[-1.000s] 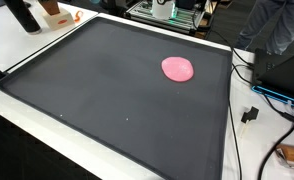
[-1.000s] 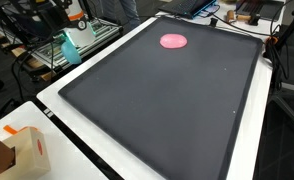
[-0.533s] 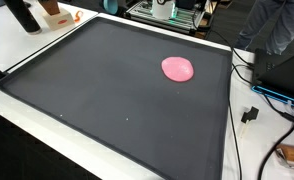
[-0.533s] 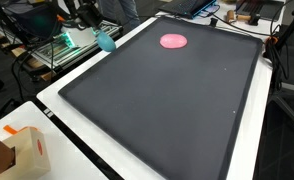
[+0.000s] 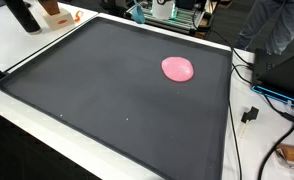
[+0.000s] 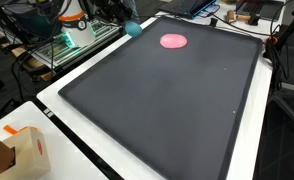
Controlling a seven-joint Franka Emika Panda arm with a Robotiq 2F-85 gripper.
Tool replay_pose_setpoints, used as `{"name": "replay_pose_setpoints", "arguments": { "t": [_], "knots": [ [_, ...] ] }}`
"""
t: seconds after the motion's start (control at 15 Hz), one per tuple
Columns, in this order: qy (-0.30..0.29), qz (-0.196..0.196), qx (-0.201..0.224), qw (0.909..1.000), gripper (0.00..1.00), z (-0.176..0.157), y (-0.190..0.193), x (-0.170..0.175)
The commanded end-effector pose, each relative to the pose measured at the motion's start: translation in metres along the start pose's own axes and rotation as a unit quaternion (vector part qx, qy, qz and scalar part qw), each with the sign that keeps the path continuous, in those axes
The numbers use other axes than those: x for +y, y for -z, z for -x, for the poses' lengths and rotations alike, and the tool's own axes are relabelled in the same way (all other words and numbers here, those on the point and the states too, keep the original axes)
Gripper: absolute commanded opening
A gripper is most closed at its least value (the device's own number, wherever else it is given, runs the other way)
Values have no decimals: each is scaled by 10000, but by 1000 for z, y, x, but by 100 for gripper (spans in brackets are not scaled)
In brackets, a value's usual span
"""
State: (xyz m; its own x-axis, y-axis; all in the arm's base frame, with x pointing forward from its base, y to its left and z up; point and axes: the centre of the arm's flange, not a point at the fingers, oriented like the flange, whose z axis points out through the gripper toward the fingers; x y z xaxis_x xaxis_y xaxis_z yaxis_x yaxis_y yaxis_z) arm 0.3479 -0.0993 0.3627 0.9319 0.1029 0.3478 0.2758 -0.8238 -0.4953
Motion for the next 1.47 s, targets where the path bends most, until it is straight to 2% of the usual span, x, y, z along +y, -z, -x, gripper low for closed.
{"name": "replay_pose_setpoints", "arguments": {
  "t": [0.0,0.33,0.73,1.07,1.4],
  "knots": [
    [157,-526,-1,9985,26,-3,-43,9],
    [114,-690,203,9973,26,-3,-87,7],
    [83,-744,140,9971,26,-5,-132,-3],
    [90,-430,130,9990,26,-8,-150,-3],
    [179,-63,109,9998,26,-17,-153,-5]
  ]
}}
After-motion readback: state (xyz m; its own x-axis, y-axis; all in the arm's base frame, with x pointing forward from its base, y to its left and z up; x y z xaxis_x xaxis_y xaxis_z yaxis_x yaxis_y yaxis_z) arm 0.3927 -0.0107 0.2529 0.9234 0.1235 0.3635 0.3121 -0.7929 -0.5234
